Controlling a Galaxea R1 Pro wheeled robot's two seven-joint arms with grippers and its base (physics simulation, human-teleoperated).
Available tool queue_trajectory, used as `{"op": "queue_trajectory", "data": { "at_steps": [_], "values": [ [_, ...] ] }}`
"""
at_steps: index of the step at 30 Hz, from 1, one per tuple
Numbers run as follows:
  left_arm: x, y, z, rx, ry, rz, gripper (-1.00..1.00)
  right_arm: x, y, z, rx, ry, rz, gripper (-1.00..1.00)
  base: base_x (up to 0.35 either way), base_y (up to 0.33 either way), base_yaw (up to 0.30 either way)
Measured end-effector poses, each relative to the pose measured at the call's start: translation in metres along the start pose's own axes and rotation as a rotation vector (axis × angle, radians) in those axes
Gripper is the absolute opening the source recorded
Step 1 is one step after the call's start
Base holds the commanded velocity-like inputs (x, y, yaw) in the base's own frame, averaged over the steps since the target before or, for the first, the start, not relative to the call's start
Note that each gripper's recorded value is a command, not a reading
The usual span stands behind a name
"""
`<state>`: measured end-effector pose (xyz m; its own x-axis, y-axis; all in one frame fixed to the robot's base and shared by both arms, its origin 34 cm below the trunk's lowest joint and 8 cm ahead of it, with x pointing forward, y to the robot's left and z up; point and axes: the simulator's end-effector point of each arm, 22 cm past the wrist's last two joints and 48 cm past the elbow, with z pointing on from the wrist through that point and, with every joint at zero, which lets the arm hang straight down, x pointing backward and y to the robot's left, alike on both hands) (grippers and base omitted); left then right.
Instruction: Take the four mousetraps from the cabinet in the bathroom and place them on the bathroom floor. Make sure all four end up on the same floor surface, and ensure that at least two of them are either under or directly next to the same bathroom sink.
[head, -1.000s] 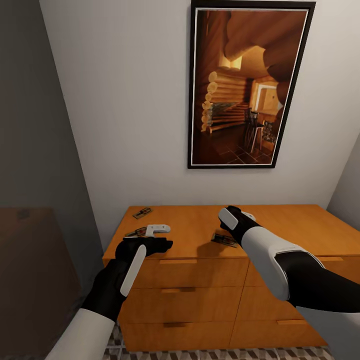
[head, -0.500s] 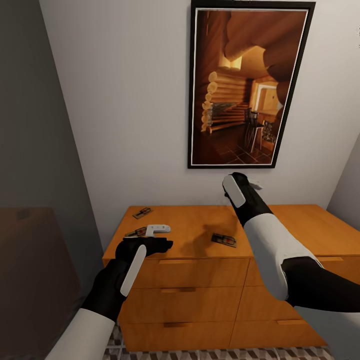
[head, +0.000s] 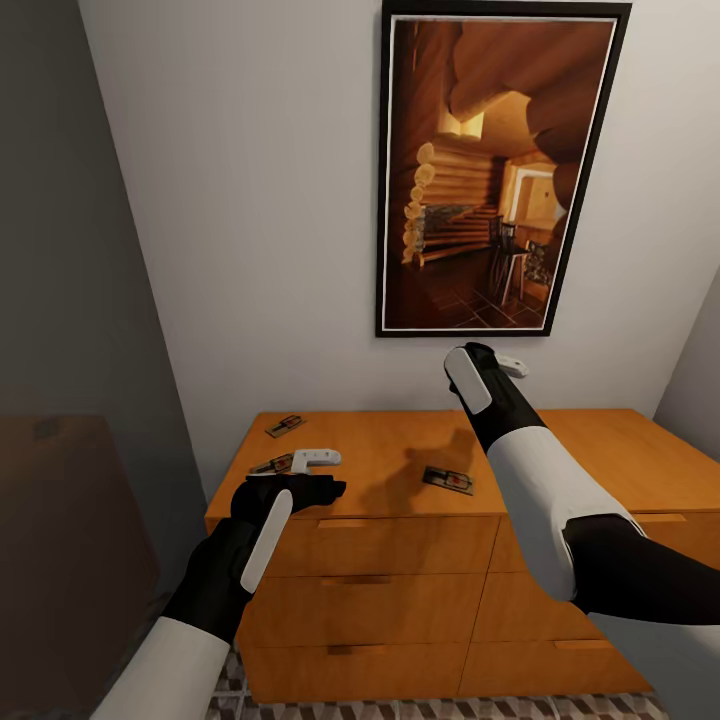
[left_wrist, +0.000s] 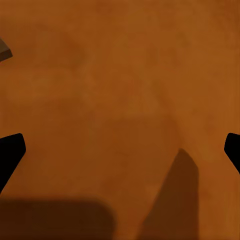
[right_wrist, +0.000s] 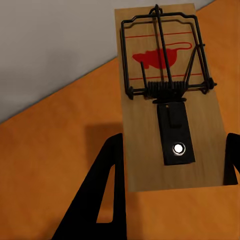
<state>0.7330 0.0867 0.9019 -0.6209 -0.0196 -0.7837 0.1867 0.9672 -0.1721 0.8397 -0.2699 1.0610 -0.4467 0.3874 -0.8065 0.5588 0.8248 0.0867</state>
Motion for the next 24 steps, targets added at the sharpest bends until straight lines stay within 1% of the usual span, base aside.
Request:
{"op": "queue_trajectory", "data": {
  "at_steps": [4, 8, 13, 15, 17, 18, 19, 20, 21, 22, 24],
  "values": [
    [0.0, 0.0, 0.0, 0.0, 0.0, 0.0, 1.0, 0.0, -0.001, 0.0, 0.001, 0.002, -0.004, -1.0, 0.0, 0.0, 0.0],
    [0.0, 0.0, 0.0, -0.001, 0.001, 0.001, 1.0, 0.003, -0.001, -0.001, -0.001, 0.024, -0.049, -1.0, 0.0, 0.0, 0.0],
    [0.0, 0.0, 0.0, 0.001, 0.0, -0.002, 1.0, 0.002, -0.005, -0.001, 0.003, 0.029, -0.073, -1.0, 0.0, 0.0, 0.0],
    [0.0, 0.0, 0.0, 0.002, 0.0, -0.002, 1.0, 0.004, -0.008, 0.001, 0.007, 0.037, -0.094, -1.0, 0.0, 0.0, 0.0],
    [0.0, 0.0, 0.0, 0.001, 0.0, -0.001, 1.0, 0.003, -0.015, 0.003, 0.006, 0.055, -0.128, -1.0, 0.0, 0.0, 0.0],
    [0.0, -0.001, 0.0, 0.001, 0.0, -0.001, 1.0, -0.001, -0.02, 0.003, -0.007, 0.064, -0.154, -1.0, 0.0, 0.0, 0.0],
    [0.0, -0.001, 0.0, 0.003, 0.0, -0.002, 1.0, -0.009, -0.023, 0.001, -0.038, 0.068, -0.178, -1.0, 0.0, 0.0, 0.0],
    [0.0, -0.002, 0.0, 0.003, 0.0, -0.002, 1.0, -0.014, -0.023, -0.001, -0.065, 0.068, -0.186, -1.0, 0.0, 0.0, 0.0],
    [0.0, -0.003, 0.0, 0.007, 0.0, -0.004, 1.0, -0.027, -0.024, -0.007, -0.121, 0.061, -0.206, -1.0, 0.0, 0.0, 0.0],
    [0.0, -0.003, 0.0, 0.009, 0.0, -0.005, 1.0, -0.036, -0.023, -0.01, -0.16, 0.049, -0.2, -1.0, 0.0, 0.0, 0.0],
    [0.0, -0.003, 0.0, 0.01, 0.001, -0.006, 1.0, -0.081, -0.022, -0.029, -0.307, -0.052, -0.157, -1.0, 0.0, 0.0, 0.0]
  ]
}}
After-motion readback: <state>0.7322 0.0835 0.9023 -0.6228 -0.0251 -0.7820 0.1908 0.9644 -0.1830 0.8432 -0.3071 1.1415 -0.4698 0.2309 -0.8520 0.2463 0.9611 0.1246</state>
